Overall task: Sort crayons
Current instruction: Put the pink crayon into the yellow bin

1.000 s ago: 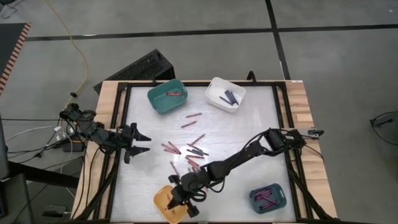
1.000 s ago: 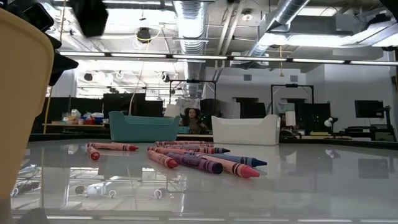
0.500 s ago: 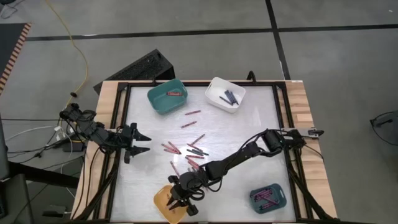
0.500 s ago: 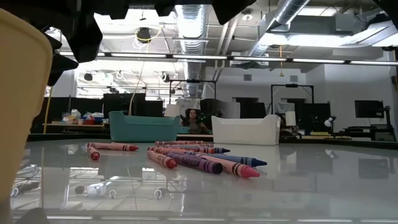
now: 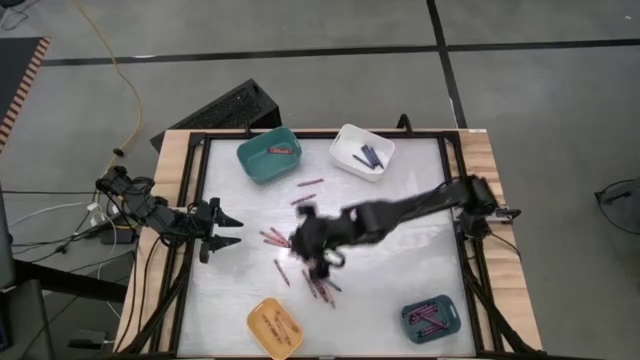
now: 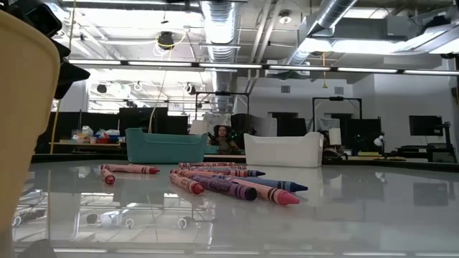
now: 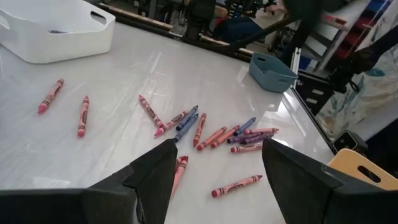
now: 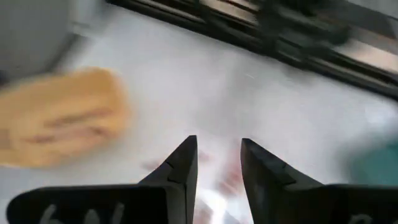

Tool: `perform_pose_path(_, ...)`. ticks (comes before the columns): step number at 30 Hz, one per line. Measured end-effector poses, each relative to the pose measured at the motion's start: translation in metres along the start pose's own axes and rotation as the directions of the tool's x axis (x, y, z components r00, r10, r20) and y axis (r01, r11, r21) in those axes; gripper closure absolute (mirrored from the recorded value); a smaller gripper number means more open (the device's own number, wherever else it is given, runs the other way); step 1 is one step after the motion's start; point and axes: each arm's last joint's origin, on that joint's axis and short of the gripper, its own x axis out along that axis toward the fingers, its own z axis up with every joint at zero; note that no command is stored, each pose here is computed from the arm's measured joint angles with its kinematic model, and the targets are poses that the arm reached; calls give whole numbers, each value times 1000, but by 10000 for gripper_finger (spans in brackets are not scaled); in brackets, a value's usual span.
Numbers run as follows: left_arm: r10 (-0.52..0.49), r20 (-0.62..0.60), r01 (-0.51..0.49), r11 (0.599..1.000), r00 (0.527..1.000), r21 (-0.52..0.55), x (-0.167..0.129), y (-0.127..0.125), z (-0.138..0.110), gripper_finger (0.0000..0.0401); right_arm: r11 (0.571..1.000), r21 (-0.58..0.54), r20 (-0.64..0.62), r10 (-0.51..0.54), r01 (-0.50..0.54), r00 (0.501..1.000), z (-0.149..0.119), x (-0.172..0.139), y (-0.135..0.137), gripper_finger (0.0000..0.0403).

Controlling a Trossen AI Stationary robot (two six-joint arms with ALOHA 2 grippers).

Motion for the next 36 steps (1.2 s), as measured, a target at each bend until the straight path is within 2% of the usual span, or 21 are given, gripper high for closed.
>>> perform_pose_path(3, 1, -2, -1, 1000, 1000, 4, 0, 0, 0, 173, 990, 33, -75, -137, 140, 988, -4, -26, -34, 285)
perform_pose_path(7, 8, -14, -7, 1000, 1000, 14, 0, 1, -2, 173, 980, 33, -207, -184, 195, 961, -23, -27, -69, 285)
perform_pose_path(11, 6, -19, -6, 1000, 1000, 12, 0, 1, -2, 173, 987, -19, -336, -157, 160, 929, -49, 0, -99, 285)
perform_pose_path(17, -22, -37, 23, 1000, 999, 14, 0, 0, -3, 173, 993, 3, -440, -103, 116, 892, -93, 44, -148, 285)
perform_pose_path(22, -18, -44, 19, 1000, 999, 20, 0, 1, -4, 173, 996, 23, -517, -66, 91, 854, -130, 70, -178, 285)
perform_pose_path(27, -16, -47, 17, 1000, 999, 22, 0, 1, -4, 173, 997, 33, -564, -42, 73, 825, -156, 81, -197, 285)
perform_pose_path(36, -4, -42, 5, 1000, 999, 30, 0, 1, -4, 173, 999, 29, -577, -18, 43, 817, -178, 91, -215, 285)
